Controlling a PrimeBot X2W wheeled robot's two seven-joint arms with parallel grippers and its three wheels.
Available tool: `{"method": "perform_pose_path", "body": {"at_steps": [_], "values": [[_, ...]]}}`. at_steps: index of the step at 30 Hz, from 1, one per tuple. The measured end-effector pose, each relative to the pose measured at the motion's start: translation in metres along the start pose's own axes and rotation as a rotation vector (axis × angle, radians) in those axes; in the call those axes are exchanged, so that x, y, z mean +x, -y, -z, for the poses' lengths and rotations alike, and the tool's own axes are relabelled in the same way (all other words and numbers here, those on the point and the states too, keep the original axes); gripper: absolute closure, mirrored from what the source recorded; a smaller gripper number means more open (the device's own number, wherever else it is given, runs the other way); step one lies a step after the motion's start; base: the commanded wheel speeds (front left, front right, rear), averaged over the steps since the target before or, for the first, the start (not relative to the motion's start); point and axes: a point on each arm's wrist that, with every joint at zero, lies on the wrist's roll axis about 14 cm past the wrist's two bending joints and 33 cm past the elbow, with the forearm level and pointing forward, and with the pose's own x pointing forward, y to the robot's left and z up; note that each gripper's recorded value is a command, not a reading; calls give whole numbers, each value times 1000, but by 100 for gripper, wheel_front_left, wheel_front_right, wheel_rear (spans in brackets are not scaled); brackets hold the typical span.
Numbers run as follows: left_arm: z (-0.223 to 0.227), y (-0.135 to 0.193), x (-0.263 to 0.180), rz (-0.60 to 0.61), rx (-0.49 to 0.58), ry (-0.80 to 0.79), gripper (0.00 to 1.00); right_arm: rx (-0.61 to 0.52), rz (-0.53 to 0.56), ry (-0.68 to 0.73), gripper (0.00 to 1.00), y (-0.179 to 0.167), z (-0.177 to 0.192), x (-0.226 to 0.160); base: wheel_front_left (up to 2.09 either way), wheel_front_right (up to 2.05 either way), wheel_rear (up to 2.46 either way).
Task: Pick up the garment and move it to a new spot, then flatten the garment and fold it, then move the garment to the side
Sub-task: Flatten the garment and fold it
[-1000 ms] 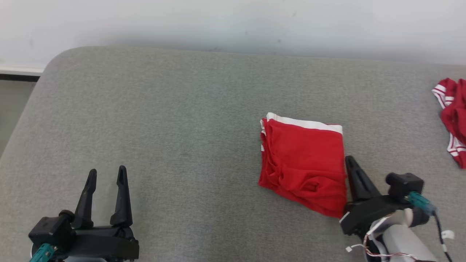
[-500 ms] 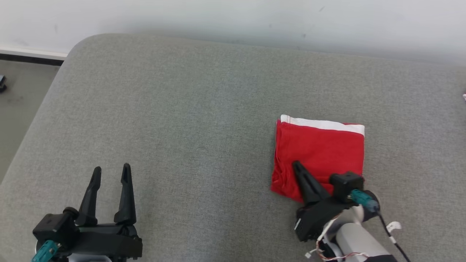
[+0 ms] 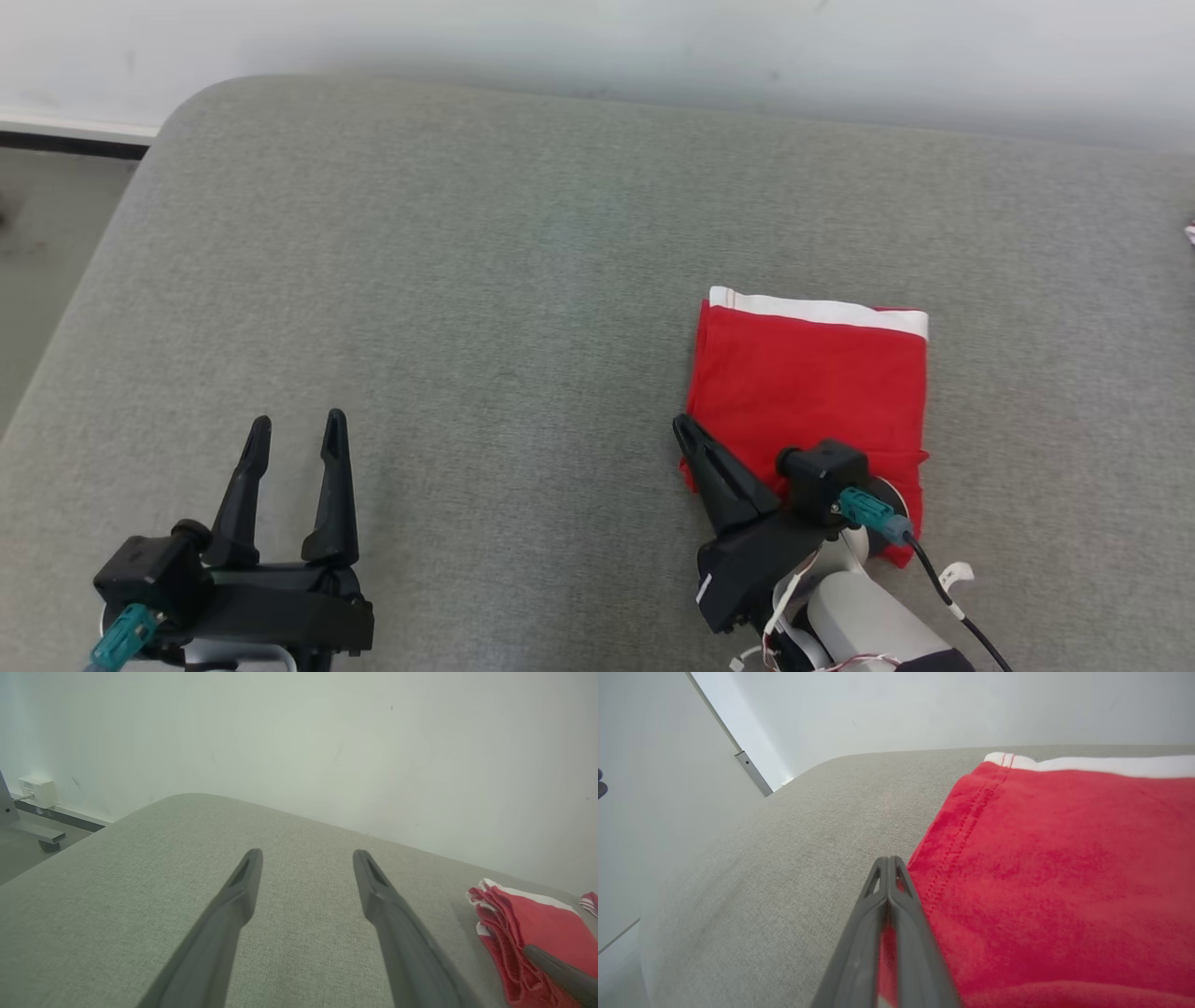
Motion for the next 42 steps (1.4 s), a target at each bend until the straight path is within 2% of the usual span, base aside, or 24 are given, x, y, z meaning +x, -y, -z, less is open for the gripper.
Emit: {"method": "perform_pose_path", "body": {"at_steps": [5, 10, 15, 21, 22, 24, 25, 34, 42], "values": [[1, 10, 7, 29, -1, 1, 0, -3, 29, 83, 100, 9, -27, -4, 0, 0, 0], [3, 25, 14, 75, 10, 2, 0, -45, 130, 177, 100, 38, -56, -23, 0, 0, 0], [5, 45, 21, 137, 30, 3, 0, -99, 269, 248, 100, 79, -78, -61, 0, 0, 0], [8, 65, 25, 199, 48, -1, 0, -146, 426, 284, 100, 116, -87, -116, 0, 0, 0], [9, 67, 25, 205, 50, -2, 0, -150, 443, 289, 76, 119, -88, -124, 0, 0, 0], [10, 69, 22, 215, 54, -6, 0, -162, 472, 297, 37, 122, -89, -138, 0, 0, 0], [9, 70, 21, 219, 60, -5, 0, -165, 483, 300, 0, 122, -90, -144, 0, 0, 0], [0, 65, 8, 219, 104, 11, 0, -167, 545, 316, 0, 115, -84, -185, 0, 0, 0], [-1, 53, -15, 210, 152, 4, 0, -160, 571, 315, 0, 107, -76, -204, 0, 0, 0]]}}
